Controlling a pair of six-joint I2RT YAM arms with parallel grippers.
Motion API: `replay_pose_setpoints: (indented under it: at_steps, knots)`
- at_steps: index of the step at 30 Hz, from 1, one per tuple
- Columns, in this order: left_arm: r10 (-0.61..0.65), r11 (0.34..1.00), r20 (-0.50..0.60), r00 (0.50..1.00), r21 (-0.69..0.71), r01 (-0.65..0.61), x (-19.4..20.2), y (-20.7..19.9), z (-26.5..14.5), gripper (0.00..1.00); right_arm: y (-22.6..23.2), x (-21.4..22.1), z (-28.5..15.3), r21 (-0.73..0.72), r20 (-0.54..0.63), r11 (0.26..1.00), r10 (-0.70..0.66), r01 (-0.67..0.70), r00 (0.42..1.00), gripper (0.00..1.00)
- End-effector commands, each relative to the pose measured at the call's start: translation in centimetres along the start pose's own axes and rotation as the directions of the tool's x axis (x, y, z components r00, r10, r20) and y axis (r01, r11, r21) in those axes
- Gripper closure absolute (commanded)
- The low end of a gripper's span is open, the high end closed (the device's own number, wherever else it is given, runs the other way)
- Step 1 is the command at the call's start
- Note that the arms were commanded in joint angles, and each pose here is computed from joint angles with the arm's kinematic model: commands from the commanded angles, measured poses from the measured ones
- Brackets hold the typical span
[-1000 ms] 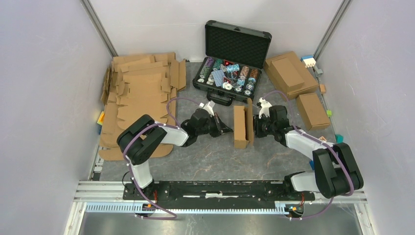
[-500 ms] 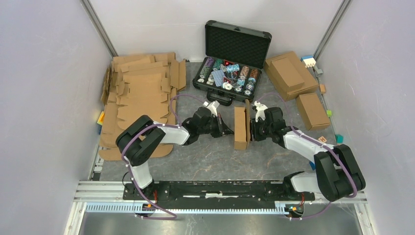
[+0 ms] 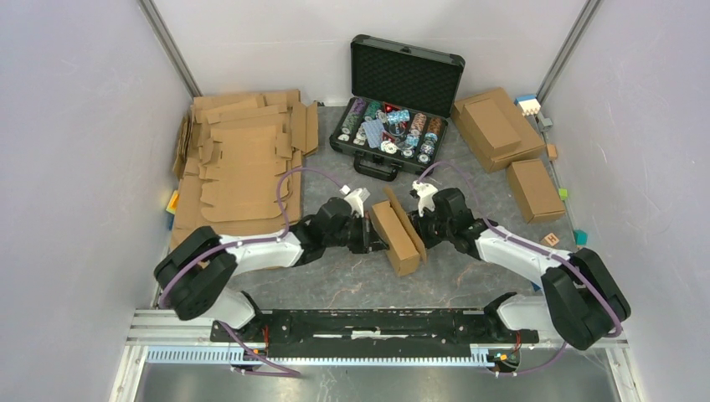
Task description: Fold the paper box
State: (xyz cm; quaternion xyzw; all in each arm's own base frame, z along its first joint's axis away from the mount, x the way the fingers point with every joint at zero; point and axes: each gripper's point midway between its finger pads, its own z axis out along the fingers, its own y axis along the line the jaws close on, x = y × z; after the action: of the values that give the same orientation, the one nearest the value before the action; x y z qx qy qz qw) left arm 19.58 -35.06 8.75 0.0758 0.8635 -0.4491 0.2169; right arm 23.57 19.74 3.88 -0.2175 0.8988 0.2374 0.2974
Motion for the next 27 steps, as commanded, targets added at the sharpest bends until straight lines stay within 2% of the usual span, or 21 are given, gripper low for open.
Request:
replay_pose_setpoints:
  at_steps: [1, 5, 9, 15, 20, 27]
  knots:
    - [0.053, 0.998, 0.067, 0.996, 0.024, -0.054, 0.0, -0.3, -2.0, 0.94, 1.2, -1.3, -0.8, -0.044, 0.073, 0.998, -0.047, 0.05, 0.996, 0.56]
    - [0.078, 0.997, 0.089, 0.993, 0.003, -0.078, 0.1, 0.2, -3.0, 0.84, 0.3, -1.0, -1.2, 0.008, 0.073, 0.999, -0.053, 0.053, 0.996, 0.51]
    - [0.091, 0.996, 0.072, 0.993, -0.024, -0.09, 0.2, 0.8, -2.8, 0.84, -0.3, -2.0, -2.0, 0.056, 0.098, 0.997, -0.062, 0.056, 0.993, 0.47]
    - [0.099, 0.995, 0.055, 0.993, -0.028, -0.098, -0.3, 0.5, -1.6, 0.83, 0.6, -4.5, -3.6, 0.049, 0.169, 0.997, -0.064, 0.057, 0.984, 0.39]
    - [0.117, 0.993, 0.043, 0.992, -0.013, -0.116, -0.7, -0.1, -0.8, 0.84, 2.7, -5.7, -4.4, -0.05, 0.216, 0.997, -0.044, 0.056, 0.975, 0.33]
    - [0.133, 0.991, 0.042, 0.99, -0.005, -0.133, -1.0, -0.4, -0.6, 0.83, 3.8, -6.0, -4.9, -0.114, 0.225, 0.993, -0.004, 0.031, 0.974, 0.28]
